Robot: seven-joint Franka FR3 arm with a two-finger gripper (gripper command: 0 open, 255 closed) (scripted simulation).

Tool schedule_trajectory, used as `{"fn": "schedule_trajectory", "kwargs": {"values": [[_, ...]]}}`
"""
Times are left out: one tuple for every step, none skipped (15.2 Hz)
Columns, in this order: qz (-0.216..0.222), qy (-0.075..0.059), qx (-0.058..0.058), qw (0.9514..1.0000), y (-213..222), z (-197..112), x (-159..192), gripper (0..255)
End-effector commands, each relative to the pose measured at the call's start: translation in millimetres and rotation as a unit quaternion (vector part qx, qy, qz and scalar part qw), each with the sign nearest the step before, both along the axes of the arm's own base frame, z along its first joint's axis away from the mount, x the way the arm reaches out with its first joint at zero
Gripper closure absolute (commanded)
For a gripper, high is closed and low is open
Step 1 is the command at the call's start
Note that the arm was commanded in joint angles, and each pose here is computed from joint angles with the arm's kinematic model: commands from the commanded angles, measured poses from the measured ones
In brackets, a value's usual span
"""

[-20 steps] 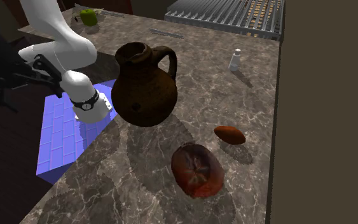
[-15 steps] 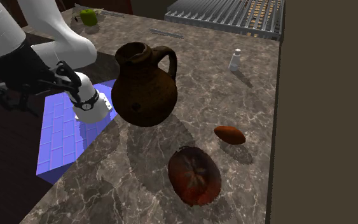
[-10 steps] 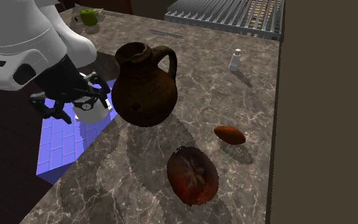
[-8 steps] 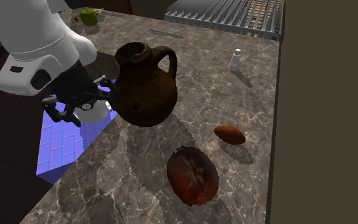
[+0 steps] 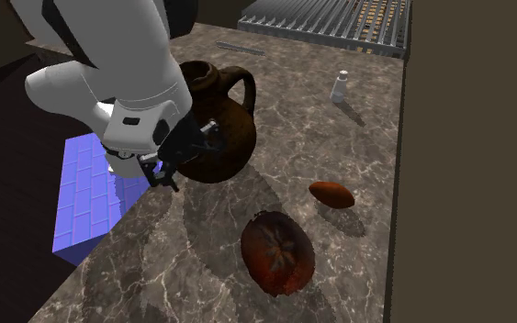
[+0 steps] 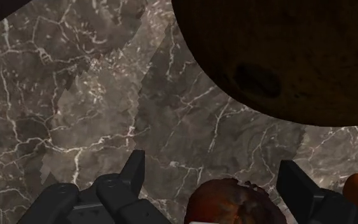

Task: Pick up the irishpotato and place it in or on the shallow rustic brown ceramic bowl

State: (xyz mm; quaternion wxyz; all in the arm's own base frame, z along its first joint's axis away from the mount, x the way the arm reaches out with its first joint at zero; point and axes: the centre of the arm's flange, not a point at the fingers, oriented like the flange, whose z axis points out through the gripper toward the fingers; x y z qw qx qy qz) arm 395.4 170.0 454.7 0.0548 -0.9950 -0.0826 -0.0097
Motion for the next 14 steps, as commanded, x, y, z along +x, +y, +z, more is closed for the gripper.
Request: {"fn": "schedule_trajectory", "kwargs": {"values": [[0.006,-0.004,0.004,1.0,24,-8,11,0],[0.009,-0.006,0.005,0.9999,35,-12,15,0],[0.012,-0.008,0.007,0.9999,46,-16,18,0],[0.015,-0.009,0.009,0.9998,58,-21,22,0],[0.018,-0.011,0.01,0.9997,69,-25,26,0],[0.021,-0.013,0.012,0.9996,81,-29,29,0],[0.024,-0.015,0.013,0.9995,92,-33,33,0],[0.027,-0.017,0.015,0.9994,104,-37,36,0],[0.03,-0.019,0.017,0.9993,115,-41,39,0],[0.033,-0.02,0.018,0.9991,127,-45,43,0],[0.036,-0.022,0.02,0.9989,138,-49,46,0],[0.038,-0.024,0.021,0.9987,150,-52,49,0],[0.041,-0.026,0.023,0.9985,161,-56,52,0],[0.044,-0.028,0.024,0.9983,173,-60,55,0]]}}
